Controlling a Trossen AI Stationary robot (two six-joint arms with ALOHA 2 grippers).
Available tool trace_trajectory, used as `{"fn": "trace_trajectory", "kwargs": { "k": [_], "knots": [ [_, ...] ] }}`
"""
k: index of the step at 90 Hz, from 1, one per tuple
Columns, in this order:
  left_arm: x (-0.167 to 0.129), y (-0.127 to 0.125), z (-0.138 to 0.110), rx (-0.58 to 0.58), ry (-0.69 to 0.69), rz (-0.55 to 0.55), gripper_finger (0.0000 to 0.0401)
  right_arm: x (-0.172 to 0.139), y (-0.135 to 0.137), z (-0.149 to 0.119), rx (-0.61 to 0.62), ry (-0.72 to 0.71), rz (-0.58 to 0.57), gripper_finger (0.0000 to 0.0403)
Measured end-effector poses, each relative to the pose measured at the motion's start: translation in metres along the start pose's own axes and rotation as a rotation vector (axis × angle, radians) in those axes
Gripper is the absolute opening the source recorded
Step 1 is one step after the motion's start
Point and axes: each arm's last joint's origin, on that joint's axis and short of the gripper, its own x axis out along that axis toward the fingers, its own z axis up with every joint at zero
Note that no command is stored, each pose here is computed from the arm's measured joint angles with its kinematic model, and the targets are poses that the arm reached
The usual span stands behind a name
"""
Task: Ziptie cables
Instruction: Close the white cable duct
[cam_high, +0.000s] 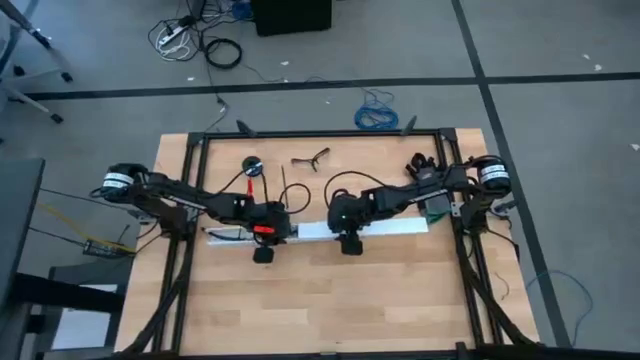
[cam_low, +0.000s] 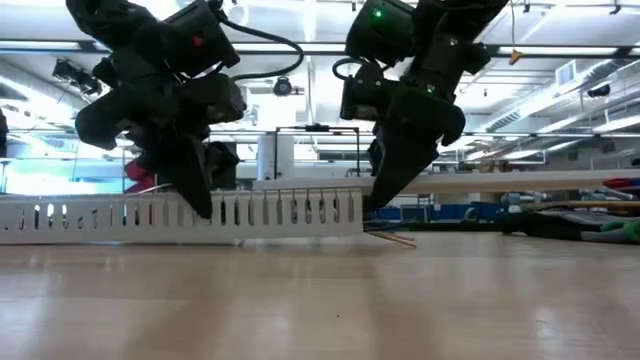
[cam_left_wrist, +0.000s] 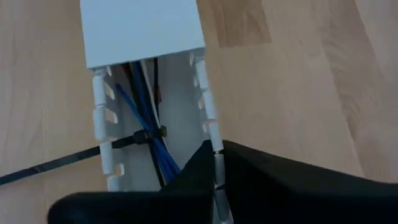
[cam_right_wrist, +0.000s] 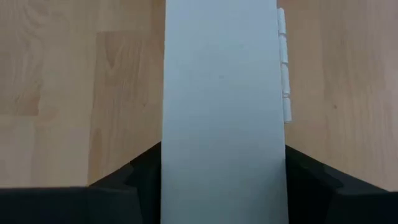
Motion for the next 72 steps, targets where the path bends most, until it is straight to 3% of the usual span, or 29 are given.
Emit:
{"fn": "trace_trajectory", "kwargs": {
  "k": [72],
  "knots": [
    [0.0002,0.0005,0.0016,-0.006,-0.019,0.006,0.0012,0.0,0.0014,-0.0022,-0.028,0.022,-0.013,0.0229]
  ]
}}
